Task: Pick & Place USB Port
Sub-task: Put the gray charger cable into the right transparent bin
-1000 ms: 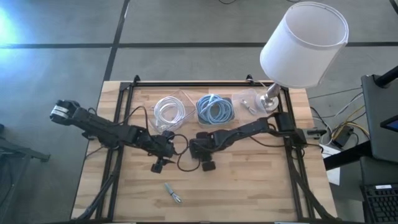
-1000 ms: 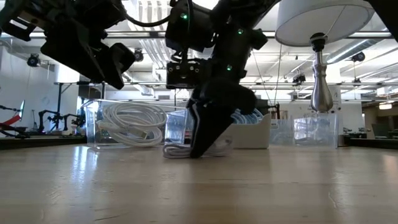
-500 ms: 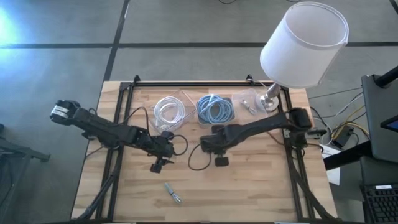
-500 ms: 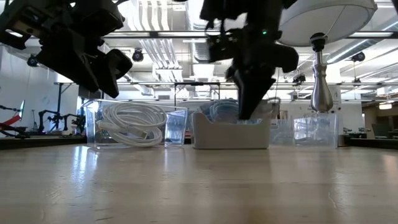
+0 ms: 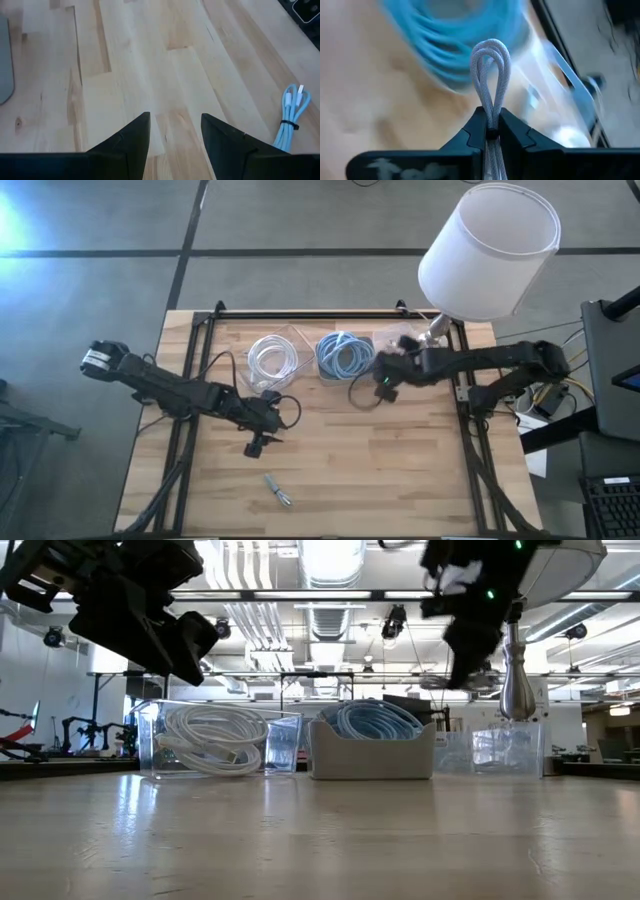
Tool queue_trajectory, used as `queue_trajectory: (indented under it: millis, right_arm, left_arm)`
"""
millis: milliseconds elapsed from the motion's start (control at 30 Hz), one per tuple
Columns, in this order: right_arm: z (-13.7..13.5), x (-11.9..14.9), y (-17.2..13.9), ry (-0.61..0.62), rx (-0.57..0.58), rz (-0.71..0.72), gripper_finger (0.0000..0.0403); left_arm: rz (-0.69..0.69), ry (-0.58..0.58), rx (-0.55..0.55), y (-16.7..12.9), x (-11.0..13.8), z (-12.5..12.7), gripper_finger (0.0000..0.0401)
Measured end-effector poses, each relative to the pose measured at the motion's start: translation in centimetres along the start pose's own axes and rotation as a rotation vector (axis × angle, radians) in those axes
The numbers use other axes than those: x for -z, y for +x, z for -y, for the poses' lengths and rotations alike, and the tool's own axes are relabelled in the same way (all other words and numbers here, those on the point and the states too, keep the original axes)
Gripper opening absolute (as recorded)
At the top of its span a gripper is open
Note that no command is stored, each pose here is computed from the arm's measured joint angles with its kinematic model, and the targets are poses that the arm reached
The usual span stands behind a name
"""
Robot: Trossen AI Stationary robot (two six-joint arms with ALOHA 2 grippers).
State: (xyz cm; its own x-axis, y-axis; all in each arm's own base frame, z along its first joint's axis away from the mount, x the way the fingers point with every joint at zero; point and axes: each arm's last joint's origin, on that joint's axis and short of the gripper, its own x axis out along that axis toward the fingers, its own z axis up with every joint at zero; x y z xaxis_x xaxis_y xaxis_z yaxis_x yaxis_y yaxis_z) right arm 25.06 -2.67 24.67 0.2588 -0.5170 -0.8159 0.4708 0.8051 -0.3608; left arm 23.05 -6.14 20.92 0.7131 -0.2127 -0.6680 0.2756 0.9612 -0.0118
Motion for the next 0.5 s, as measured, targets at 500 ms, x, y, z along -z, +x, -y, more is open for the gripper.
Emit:
queue_trajectory:
  millis: [500]
  right_arm:
    - [7.8,4.8,7.3,0.329,-0.057,-0.044,0.0029]
  left_arm:
    - [0.028,0.002,0.000,-0.1,-0.6,0.0,0.0181]
